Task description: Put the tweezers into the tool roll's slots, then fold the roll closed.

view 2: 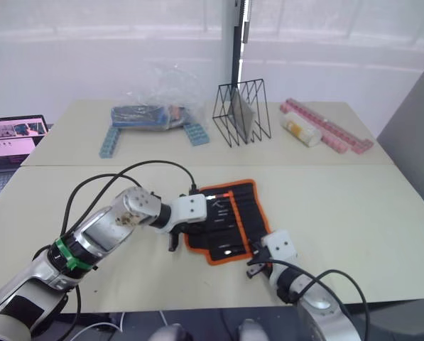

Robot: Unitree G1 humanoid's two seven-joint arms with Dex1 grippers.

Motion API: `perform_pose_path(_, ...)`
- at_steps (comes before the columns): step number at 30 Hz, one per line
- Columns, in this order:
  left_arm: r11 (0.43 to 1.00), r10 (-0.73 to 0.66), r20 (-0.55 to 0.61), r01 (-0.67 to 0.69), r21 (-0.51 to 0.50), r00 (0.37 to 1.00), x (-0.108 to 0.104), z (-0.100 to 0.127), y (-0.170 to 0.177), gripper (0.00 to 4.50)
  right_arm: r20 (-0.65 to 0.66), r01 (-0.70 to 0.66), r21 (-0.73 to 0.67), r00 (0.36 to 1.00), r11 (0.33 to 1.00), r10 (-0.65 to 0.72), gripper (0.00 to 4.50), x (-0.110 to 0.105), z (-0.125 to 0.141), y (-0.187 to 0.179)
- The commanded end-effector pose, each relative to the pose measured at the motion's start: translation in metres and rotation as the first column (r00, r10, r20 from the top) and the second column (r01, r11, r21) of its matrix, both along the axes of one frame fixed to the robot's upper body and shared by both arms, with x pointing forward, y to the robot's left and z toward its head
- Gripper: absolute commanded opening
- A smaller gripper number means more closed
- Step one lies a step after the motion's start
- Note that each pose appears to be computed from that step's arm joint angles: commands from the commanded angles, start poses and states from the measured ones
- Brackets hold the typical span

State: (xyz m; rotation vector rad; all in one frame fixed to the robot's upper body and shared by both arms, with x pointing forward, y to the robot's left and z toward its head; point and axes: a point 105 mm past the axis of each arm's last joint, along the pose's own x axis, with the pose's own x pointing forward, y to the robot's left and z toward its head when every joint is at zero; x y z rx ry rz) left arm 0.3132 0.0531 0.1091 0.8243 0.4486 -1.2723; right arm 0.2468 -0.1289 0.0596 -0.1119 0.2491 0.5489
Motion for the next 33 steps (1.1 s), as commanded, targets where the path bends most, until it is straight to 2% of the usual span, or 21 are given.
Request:
perform_pose_path(1,1.000,0.002,0.049,-0.002,0.001,0.999,0.010,0.010,-0.007,0.04,-0.126,0.003,-0.011,0.992,1.000,-0.004,0.00,-0.012,-0.027,0.000)
perform_pose_path(21,0.996,-0.085,0.063,0.085,0.013,0.994,0.013,0.007,-0.034,0.04,-0.125,0.010,-0.008,0.992,1.000,-0.011,0.00,-0.012,-0.027,0.000)
perform_pose_path(33,0.996,-0.087,0.095,0.088,-0.012,0.992,0.027,-0.004,-0.061,0.04,-0.125,0.008,-0.009,0.992,1.000,-0.009,0.00,-0.012,-0.027,0.001)
